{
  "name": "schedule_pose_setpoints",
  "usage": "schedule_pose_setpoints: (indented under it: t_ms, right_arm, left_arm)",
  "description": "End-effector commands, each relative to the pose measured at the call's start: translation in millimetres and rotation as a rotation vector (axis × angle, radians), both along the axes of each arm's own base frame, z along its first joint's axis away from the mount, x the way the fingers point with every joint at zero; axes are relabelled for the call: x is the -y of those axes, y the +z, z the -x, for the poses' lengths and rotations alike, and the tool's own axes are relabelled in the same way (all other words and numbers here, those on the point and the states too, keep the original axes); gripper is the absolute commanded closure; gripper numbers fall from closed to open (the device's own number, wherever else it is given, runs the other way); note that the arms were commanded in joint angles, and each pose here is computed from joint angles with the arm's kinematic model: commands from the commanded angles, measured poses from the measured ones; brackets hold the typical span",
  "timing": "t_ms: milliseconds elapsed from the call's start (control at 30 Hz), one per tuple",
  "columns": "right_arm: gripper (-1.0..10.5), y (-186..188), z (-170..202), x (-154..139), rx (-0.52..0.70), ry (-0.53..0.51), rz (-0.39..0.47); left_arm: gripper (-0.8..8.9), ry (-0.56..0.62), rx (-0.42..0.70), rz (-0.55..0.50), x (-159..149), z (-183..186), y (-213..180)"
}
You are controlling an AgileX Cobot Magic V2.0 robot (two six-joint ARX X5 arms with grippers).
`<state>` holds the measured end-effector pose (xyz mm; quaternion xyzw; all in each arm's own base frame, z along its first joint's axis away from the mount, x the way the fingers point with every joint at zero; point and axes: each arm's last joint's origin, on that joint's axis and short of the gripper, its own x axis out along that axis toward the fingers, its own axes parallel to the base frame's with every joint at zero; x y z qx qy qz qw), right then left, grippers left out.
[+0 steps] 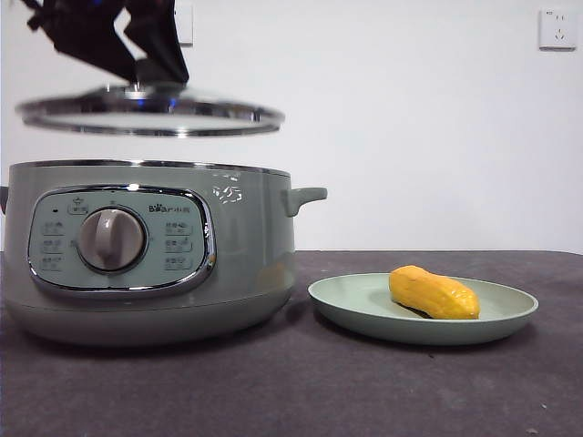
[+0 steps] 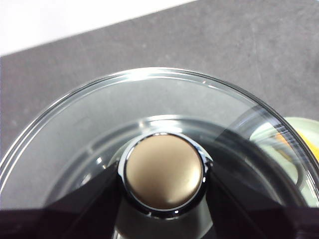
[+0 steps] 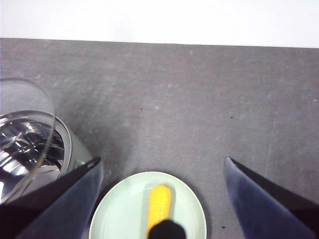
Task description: Take the corn out from the steamer,put the corn on the plate,close the lid
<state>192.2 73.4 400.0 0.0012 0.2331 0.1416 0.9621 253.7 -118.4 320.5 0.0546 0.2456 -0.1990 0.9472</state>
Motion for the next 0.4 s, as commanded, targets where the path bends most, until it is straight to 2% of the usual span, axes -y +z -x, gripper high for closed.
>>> schedule_pose_setpoints:
  t_ms: [33,400]
  right_arm:
    - [5.4,-2,0,0,-0.002,-0.001,0.004]
    - [5.4,-3,0,0,-0.015,-0.003,0.004]
  left_arm:
    - [8.23,0.013,0.028,0.043,-1,1,-3]
    - [8.23,0.021,-0.022,0.044,0,0,-29]
